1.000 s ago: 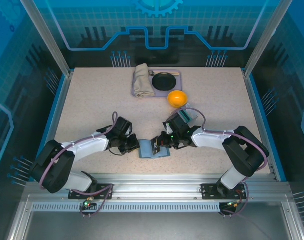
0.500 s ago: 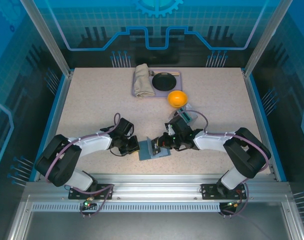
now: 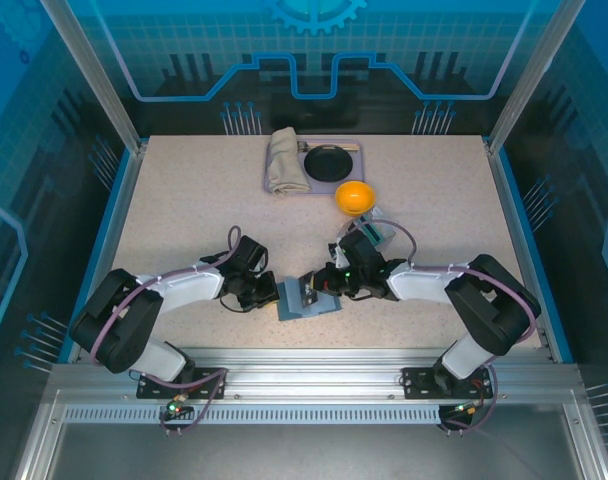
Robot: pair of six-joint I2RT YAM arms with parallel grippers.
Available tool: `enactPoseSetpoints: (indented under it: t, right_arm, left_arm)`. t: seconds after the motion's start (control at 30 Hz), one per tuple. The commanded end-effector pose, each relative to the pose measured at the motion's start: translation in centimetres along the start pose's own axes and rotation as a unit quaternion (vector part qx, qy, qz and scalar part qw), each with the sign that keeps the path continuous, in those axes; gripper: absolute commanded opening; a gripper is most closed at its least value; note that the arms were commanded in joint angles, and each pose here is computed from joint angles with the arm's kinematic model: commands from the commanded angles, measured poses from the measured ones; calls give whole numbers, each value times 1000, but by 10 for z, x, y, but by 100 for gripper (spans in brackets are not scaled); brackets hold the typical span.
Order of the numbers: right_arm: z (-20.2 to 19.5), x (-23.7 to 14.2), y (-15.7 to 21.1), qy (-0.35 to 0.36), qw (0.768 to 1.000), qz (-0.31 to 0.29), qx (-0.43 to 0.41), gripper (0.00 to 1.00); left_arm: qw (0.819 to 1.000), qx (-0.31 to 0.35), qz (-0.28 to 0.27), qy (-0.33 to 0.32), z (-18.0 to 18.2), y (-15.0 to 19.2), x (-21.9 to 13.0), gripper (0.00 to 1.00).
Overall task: Put the credit cards into the card holder
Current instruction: Insert the credit card into the card slot.
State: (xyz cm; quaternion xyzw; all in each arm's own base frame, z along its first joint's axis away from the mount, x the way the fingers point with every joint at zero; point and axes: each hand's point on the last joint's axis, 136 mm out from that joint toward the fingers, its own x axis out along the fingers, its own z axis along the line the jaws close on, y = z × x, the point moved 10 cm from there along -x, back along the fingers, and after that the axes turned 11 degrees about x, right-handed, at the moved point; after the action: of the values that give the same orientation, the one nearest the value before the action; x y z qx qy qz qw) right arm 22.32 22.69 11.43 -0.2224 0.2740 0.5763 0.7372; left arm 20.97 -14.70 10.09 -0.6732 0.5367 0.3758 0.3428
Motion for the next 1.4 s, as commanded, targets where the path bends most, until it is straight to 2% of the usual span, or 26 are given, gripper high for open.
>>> enactPoseSetpoints:
  t: [0.0,0.27,0.63,0.97,1.13,1.37]
  right_arm:
    - [-7,10,3,3,1000,14,10,2]
    - [-18,20,8,16,1000,23,14,2]
    - [-21,11,17,16,999,28,6,2]
    - [-4,28,17,-16,999,34,6,4]
    - [3,39,19,-18,999,47,3,7]
    - [2,23,19,28,999,31,-12,20]
  left_arm:
    - [1000,0,-7,-4,-4,-3,0,0]
    - [1000,-4,-11,-4,-4,-1,-3,0]
    - [1000,-13,-16,-6,-4,-2,-3,0]
    - [1000,-18,-17,4,-5,-3,-2,0]
    - [1000,-21,-17,5,-5,-2,-1,0]
    - [1000,-19,-17,0,-4,-2,-2,0]
